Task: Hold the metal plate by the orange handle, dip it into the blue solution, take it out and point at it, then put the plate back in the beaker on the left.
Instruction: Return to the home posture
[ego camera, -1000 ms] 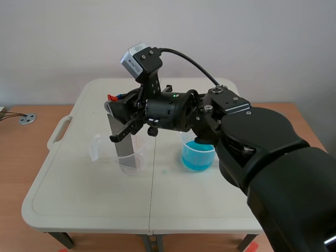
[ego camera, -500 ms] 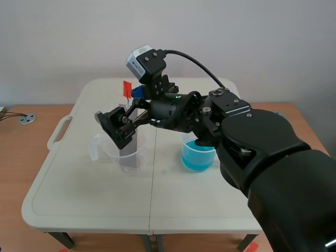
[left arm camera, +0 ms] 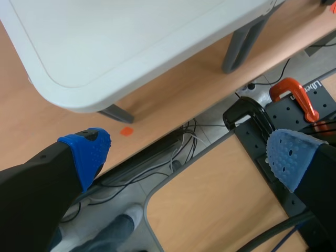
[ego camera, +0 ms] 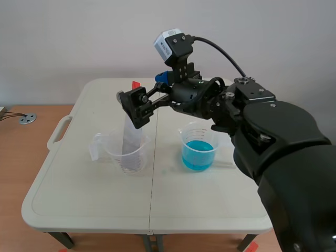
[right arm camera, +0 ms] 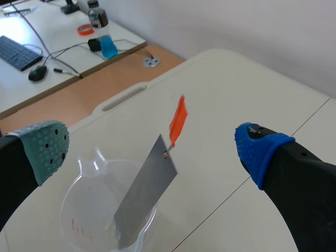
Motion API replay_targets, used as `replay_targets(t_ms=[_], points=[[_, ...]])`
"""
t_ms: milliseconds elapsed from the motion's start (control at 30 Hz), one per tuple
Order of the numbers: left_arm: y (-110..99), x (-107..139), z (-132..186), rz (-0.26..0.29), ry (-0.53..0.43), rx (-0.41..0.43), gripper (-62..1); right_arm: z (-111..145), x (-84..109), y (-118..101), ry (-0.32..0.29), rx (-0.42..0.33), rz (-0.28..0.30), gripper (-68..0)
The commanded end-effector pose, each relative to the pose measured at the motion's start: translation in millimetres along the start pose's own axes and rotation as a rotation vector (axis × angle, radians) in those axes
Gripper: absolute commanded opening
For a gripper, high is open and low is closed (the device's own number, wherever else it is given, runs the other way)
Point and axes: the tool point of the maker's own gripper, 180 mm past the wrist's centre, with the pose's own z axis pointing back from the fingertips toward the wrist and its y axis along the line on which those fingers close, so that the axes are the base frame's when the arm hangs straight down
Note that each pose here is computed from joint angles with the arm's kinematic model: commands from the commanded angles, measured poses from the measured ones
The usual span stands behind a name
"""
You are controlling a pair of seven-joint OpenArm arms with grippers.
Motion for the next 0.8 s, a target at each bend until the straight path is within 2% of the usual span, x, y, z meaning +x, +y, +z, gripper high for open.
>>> replay_targets(t_ms=[0, 133, 300, 433, 567, 767], points=[[-2, 5, 0, 0.011, -0.024, -0.002, 1.4, 4, 27.7, -4, -0.069, -0.009, 0.021, -1.2], [1, 17, -4, 0.016, -0.072, 0.002, 1.4, 22, 39.6, -11, -0.083, -0.05, 0.044, -1.2], [14, 35, -14, -0.009, -0.116, 0.03, 1.4, 50, 45.4, -15, -0.066, -0.106, 0.083, -1.2], [30, 60, -22, -0.032, -0.188, 0.061, 1.4, 75, 44.7, -17, -0.052, -0.152, 0.111, -1.2], [43, 86, -27, -0.028, -0.266, 0.081, 1.4, 100, 41.2, -16, -0.03, -0.183, 0.116, -1.2], [44, 128, -29, -0.055, -0.379, 0.033, 1.4, 136, 34.2, -15, 0.001, -0.2, 0.108, -1.2]])
